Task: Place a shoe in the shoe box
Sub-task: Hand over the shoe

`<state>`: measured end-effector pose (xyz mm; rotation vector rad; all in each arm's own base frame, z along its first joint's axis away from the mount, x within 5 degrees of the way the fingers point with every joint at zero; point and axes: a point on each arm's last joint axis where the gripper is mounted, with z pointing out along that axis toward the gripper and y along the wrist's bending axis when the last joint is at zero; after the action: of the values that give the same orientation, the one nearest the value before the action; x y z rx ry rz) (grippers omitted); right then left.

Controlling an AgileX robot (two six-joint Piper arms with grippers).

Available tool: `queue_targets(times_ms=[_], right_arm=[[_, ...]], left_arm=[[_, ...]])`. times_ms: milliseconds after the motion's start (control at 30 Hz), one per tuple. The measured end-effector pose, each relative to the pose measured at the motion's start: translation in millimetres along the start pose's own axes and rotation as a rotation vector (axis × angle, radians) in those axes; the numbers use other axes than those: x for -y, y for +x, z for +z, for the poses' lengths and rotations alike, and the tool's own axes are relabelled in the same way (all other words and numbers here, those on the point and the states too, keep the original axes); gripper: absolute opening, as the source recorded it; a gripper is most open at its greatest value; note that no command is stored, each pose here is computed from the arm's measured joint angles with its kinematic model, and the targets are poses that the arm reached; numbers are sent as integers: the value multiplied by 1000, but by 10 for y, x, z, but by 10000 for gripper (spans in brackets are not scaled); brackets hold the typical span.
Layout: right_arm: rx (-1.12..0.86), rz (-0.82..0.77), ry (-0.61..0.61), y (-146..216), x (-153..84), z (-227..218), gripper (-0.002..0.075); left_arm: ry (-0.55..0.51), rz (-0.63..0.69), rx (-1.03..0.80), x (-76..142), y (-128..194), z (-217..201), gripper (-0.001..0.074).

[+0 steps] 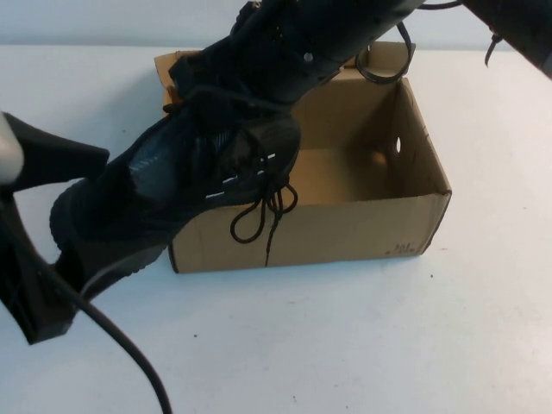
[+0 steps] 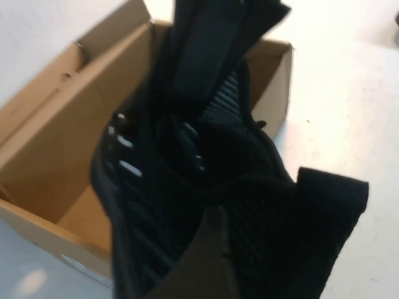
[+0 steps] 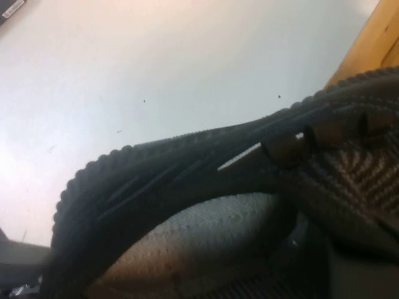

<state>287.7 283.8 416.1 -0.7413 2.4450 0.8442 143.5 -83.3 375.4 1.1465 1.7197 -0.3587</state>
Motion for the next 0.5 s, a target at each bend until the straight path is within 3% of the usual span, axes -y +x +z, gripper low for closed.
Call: queue_targets(times_ms=[333, 400, 500], right_arm=[[1, 6, -13, -3, -9, -7, -6], [-3, 1, -26, -2, -21, -7, -6], [-5, -18, -42, -10, -53, -44, -6]], left_arm=[[5, -38, -42, -104, 44, 259, 643], [12, -55, -58, -129, 69, 313, 605], [15, -74, -73, -153, 92, 362, 479]])
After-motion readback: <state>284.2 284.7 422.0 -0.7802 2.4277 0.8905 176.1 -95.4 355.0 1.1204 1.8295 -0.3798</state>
